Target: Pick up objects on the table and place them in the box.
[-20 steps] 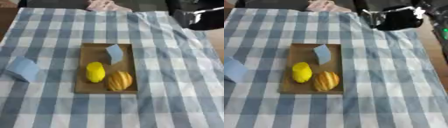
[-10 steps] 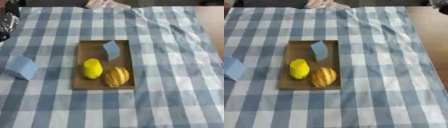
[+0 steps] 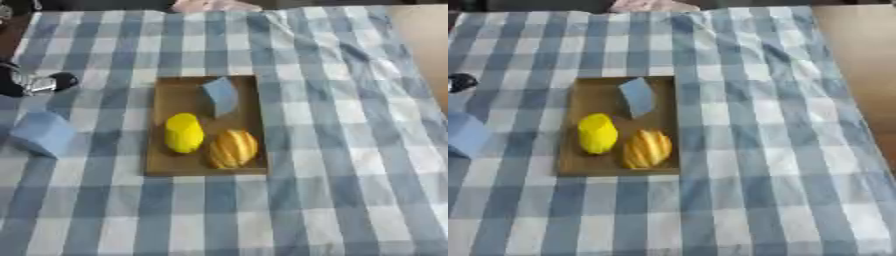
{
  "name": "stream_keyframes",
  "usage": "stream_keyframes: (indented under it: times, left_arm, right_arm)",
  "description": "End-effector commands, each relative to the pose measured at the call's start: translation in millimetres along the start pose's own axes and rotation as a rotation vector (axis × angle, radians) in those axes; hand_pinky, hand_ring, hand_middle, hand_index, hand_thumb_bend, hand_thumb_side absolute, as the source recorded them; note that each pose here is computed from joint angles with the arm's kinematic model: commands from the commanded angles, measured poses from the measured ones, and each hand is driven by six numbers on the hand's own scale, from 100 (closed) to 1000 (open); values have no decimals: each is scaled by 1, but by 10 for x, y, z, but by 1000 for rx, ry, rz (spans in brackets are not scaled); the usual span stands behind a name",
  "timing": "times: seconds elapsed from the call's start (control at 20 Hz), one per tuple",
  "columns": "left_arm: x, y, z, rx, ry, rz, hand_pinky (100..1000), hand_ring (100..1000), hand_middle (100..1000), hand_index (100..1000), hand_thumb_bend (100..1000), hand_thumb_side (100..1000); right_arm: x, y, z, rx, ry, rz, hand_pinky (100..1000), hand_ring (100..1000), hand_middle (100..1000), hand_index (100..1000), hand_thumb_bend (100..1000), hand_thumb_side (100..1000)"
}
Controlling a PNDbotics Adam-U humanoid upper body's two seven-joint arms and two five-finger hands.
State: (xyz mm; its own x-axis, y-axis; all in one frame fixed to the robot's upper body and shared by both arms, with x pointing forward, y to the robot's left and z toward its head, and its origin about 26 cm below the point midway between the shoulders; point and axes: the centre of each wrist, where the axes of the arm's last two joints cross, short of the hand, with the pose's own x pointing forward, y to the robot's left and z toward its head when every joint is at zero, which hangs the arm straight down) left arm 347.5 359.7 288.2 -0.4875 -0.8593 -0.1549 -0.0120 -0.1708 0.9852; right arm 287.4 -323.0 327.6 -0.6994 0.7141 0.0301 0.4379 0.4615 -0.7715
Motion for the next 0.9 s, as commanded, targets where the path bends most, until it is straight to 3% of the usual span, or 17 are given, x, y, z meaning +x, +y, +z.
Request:
stream_keyframes:
  times: [0.05, 0.2, 0.25, 0.5, 0.7, 0.9]
  left_arm:
    - [-169, 67, 75, -75, 57, -62, 991, 951, 869, 954, 626, 571]
    - [-210, 47, 74, -90, 61, -68, 991, 951, 869, 954, 626, 571]
    - [-218, 40, 75, -94, 62, -69, 1000, 960, 855, 967, 687, 568]
    - [-318, -272, 101, -260, 77, -76, 1000, 962, 858, 969, 779, 579]
    - [-353, -363, 101, -285, 77, -86, 1000, 956, 853, 964, 734, 511]
    - [-374, -414, 92, -287, 73, -75, 1000, 956, 850, 963, 683, 501]
  right_arm:
    - [38, -126, -38, -8, -16, 47, 832, 714, 652, 841, 100, 406]
    - [38, -125, -38, -7, -15, 46, 832, 714, 652, 841, 100, 406]
    - [38, -124, -37, -8, -13, 46, 831, 703, 642, 839, 100, 412]
    - [25, -98, -11, -10, 17, 36, 831, 694, 633, 836, 100, 413]
    - [20, -78, 2, -9, 33, 28, 832, 688, 627, 835, 100, 413]
    - [13, -57, 19, -4, 48, 21, 832, 685, 624, 835, 100, 412]
